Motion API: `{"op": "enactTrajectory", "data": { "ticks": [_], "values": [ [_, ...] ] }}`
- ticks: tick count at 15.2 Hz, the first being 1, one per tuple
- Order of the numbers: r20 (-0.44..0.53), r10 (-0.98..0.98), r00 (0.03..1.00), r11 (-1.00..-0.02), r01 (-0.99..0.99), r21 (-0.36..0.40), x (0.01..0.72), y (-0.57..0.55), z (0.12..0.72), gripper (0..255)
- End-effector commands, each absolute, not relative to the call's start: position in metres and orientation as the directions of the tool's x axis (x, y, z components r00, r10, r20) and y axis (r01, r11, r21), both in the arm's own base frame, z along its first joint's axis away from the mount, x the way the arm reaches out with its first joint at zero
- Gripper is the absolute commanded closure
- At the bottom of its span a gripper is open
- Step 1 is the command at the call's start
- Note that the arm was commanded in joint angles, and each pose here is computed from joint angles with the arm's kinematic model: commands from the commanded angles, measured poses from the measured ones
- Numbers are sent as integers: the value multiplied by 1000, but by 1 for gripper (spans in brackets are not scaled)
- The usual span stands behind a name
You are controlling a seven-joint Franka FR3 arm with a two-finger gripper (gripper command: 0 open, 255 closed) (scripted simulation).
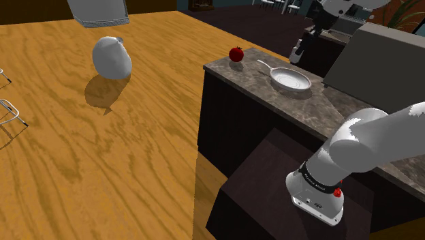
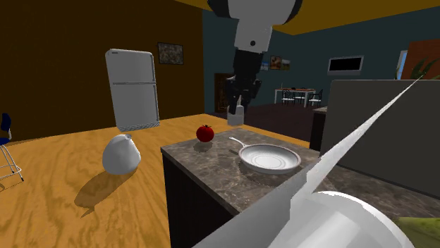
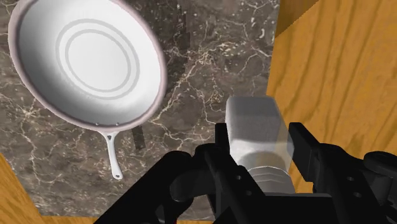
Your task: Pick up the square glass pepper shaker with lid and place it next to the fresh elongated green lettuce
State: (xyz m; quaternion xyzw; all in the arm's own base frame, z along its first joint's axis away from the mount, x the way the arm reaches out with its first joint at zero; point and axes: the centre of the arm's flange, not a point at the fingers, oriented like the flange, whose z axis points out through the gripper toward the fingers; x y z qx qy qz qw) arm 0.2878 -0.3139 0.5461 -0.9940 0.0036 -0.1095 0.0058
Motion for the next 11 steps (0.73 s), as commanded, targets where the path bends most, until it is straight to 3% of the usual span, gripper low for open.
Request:
{"op": "enactTrajectory", "data": {
  "ticks": [1, 11],
  "values": [
    [217, -8, 976, -1000, -6, -12, 263, -310, 548, 255],
    [217, -8, 976, -1000, -6, -12, 132, -291, 548, 255]
  ]
}}
